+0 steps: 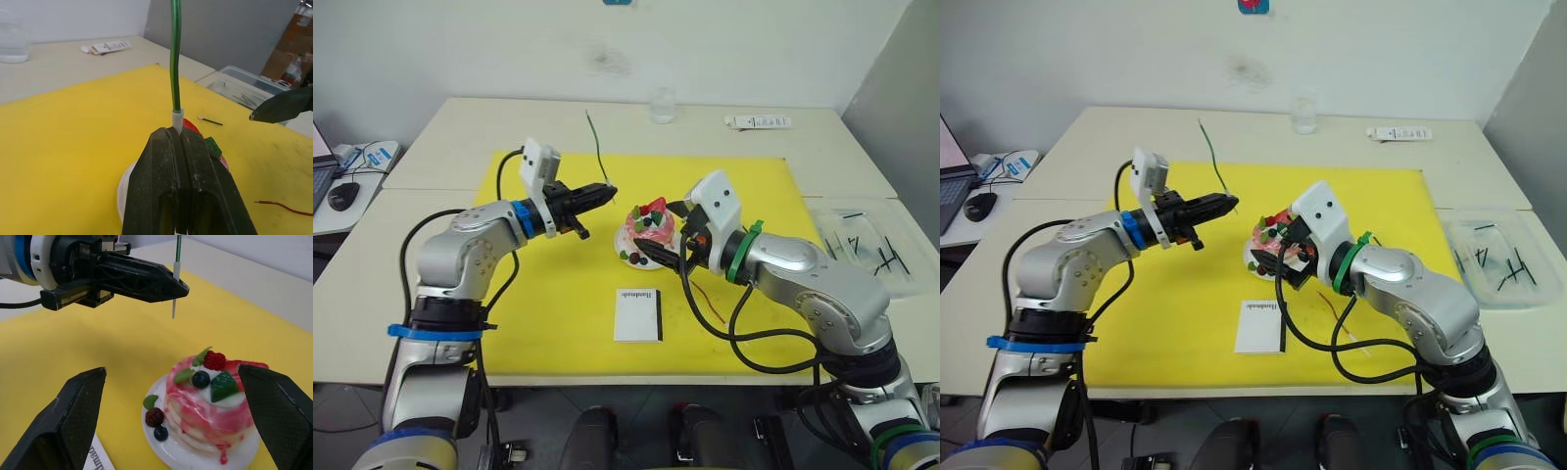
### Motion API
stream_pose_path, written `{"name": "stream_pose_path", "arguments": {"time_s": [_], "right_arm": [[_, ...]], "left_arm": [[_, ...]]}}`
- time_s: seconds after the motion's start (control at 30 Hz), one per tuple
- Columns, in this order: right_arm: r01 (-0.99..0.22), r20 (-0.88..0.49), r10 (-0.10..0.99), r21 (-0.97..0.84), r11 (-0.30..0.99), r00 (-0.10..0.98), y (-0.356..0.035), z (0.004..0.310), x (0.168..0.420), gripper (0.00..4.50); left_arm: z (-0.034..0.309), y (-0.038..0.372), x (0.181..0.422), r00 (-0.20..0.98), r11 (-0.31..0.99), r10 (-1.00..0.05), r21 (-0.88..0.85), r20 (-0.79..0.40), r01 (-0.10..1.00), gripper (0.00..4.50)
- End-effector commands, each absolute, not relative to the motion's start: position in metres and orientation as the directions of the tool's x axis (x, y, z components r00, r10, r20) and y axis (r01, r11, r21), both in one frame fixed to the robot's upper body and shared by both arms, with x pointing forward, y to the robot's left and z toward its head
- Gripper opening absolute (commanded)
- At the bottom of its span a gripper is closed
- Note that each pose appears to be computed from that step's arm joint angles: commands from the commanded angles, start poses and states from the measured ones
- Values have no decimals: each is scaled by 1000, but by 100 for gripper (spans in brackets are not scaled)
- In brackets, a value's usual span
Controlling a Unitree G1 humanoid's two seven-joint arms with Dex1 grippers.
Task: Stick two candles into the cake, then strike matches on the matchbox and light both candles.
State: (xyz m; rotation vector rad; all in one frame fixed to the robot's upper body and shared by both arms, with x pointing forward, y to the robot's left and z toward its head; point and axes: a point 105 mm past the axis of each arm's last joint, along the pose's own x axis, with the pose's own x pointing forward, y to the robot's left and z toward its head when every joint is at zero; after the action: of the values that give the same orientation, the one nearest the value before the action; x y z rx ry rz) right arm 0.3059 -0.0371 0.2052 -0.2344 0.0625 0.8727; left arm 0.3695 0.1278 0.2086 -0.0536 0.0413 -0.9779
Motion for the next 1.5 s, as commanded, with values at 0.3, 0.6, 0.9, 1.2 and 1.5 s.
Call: {"name": "stream_pose_path", "arguments": {"time_s": [0.3,0.6,0.9,1.2,1.5], "right_arm": [[-723,-95,721,-200,662,686,-42,219,302,447],[-710,-98,707,-193,677,701,-44,217,301,447],[-703,-99,699,-196,684,708,-46,217,302,447],[-699,-98,696,-196,688,712,-47,218,302,447],[-694,-96,691,-195,693,717,-47,219,302,447]], "left_arm": [[207,118,379,513,513,-858,7,-12,858,0],[198,121,380,503,504,-863,5,-40,864,0],[193,118,383,502,502,-864,1,-38,865,0],[193,112,386,497,497,-867,3,-25,868,0],[191,110,383,488,488,-872,-5,-30,873,0]]}}
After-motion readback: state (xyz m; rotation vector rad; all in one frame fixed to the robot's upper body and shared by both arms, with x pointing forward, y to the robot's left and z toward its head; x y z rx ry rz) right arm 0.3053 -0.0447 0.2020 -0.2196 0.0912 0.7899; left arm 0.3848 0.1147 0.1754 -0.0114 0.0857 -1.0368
